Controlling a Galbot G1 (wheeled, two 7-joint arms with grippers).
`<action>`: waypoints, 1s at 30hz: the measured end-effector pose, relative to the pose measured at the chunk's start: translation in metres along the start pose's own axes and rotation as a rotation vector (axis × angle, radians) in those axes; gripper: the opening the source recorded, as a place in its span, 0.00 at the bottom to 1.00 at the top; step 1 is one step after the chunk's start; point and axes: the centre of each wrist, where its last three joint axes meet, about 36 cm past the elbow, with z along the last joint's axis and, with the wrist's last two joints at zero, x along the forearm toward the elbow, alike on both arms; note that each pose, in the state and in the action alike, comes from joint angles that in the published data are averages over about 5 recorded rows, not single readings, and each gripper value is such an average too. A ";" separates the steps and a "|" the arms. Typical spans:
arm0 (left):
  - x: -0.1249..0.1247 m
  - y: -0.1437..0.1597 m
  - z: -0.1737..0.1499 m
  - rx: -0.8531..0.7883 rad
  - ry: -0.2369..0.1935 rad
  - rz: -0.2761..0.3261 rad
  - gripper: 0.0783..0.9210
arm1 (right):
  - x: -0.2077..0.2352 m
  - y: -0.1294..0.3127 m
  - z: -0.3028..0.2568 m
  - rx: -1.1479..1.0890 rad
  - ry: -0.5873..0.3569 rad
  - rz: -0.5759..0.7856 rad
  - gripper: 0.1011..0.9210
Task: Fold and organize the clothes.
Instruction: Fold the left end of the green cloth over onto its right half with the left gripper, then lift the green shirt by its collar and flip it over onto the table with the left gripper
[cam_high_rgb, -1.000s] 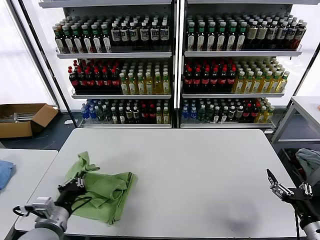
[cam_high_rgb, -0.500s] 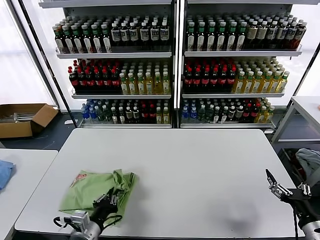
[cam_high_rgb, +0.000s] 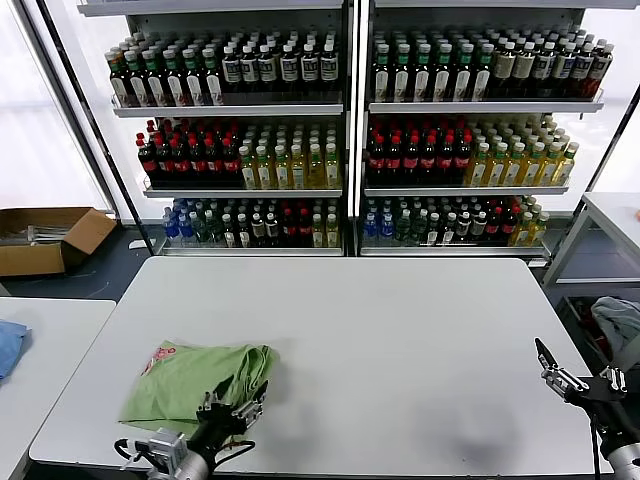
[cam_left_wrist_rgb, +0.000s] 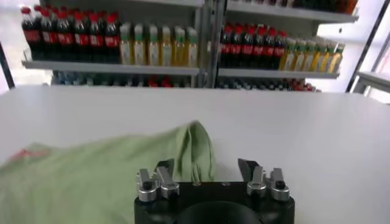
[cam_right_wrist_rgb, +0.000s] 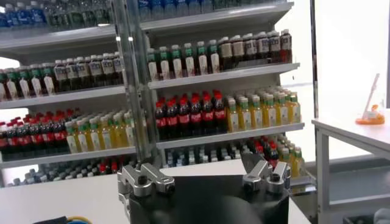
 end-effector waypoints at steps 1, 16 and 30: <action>0.002 0.005 -0.006 -0.002 -0.009 -0.008 0.81 | 0.000 0.000 0.000 -0.001 -0.001 0.000 0.88; -0.006 0.117 -0.032 -0.002 0.033 -0.214 0.88 | 0.002 0.002 0.003 0.001 0.008 -0.006 0.88; -0.026 0.148 0.005 0.079 0.132 -0.280 0.88 | 0.001 0.005 0.003 -0.007 0.004 -0.012 0.88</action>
